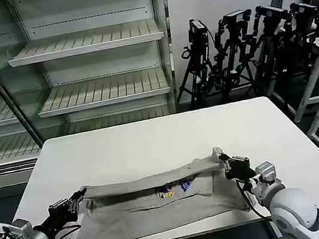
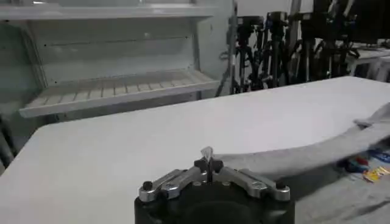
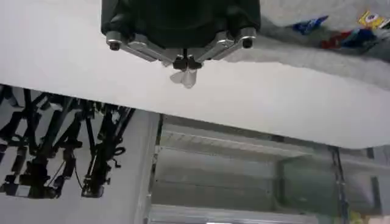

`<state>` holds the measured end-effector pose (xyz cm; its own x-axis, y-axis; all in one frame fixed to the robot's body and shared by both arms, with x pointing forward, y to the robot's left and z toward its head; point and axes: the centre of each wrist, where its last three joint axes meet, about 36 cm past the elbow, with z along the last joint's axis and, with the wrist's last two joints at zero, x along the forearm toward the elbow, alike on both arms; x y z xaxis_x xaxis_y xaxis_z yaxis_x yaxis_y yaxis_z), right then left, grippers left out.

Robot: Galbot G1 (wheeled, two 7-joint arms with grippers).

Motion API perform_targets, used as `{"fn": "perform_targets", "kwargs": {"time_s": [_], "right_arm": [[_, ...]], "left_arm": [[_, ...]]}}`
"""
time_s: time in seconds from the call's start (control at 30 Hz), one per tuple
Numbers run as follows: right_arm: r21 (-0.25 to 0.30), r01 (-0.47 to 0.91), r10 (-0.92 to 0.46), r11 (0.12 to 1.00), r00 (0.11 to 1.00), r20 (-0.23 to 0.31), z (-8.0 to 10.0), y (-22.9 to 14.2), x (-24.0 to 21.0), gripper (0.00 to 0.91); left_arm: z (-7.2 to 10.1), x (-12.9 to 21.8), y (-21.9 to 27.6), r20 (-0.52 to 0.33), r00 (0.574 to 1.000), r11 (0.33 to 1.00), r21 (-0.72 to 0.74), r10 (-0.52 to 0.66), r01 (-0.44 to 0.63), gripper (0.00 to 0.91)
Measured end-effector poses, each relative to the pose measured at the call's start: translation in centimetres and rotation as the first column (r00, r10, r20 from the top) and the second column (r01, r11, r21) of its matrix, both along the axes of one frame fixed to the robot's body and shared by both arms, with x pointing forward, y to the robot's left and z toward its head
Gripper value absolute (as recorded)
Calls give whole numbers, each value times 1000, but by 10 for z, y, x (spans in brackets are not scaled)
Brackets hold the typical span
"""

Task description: Fold and organize the clothes.

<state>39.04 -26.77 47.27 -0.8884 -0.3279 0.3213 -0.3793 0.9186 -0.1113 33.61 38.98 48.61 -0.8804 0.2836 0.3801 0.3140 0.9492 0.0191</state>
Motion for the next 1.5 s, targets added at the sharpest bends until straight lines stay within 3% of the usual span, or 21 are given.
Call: {"fn": "perform_targets", "kwargs": {"time_s": [0.7, 1.5], "right_arm": [[-53, -21, 20, 998, 1000, -23, -3, -6, -16, 0], [-109, -51, 46, 993, 998, -46, -3, -10, -36, 0]], "left_arm": [[-5, -22, 1, -30, 1000, 1000, 20, 4, -3, 71], [-23, -40, -2, -84, 996, 999, 43, -6, 9, 71]]}}
